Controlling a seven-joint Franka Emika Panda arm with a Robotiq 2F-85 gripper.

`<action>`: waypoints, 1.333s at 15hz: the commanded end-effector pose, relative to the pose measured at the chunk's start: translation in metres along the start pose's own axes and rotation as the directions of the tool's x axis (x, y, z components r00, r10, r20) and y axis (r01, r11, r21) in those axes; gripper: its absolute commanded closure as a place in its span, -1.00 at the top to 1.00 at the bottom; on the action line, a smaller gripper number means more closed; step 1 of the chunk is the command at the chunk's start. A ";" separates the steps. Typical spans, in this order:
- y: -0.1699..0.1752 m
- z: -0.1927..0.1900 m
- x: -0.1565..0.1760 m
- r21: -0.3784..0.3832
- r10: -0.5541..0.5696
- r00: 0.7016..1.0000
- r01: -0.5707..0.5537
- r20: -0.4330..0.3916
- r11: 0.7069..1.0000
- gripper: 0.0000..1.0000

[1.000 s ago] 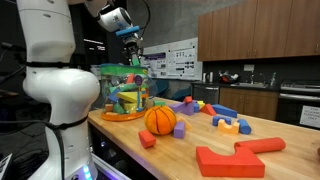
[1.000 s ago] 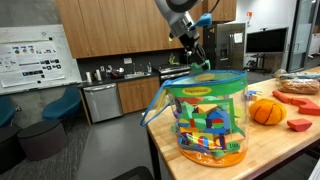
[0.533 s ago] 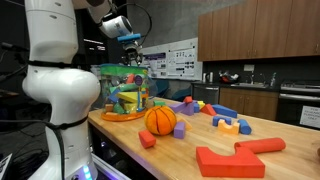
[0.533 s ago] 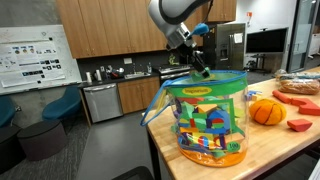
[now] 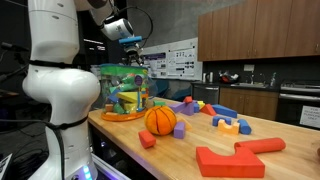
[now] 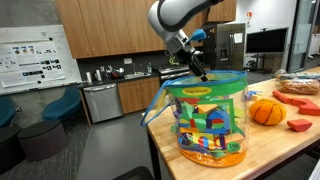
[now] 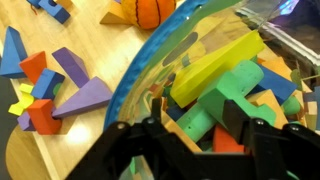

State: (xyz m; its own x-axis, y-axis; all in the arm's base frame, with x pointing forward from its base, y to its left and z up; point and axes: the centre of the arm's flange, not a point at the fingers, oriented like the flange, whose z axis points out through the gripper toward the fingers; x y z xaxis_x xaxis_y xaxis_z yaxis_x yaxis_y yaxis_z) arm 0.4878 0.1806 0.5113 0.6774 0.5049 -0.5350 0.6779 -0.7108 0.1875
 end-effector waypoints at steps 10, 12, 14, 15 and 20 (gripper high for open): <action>0.047 0.028 -0.040 0.169 0.361 0.932 -0.351 -0.034 0.921 1.00; 0.058 0.030 -0.056 0.197 0.459 0.887 -0.442 -0.048 0.875 1.00; 0.068 0.030 -0.068 0.216 0.539 0.840 -0.517 -0.060 0.829 1.00; 0.072 0.030 -0.076 0.217 0.572 0.818 -0.547 -0.066 0.808 1.00; 0.078 0.026 -0.102 0.231 0.641 0.764 -0.611 -0.078 0.757 1.00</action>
State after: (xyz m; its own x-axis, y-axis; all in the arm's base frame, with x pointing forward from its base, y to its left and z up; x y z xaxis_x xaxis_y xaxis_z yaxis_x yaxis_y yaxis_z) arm 0.4809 0.0661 0.5550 0.9675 -0.0076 -0.2529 0.0660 -0.9573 0.2813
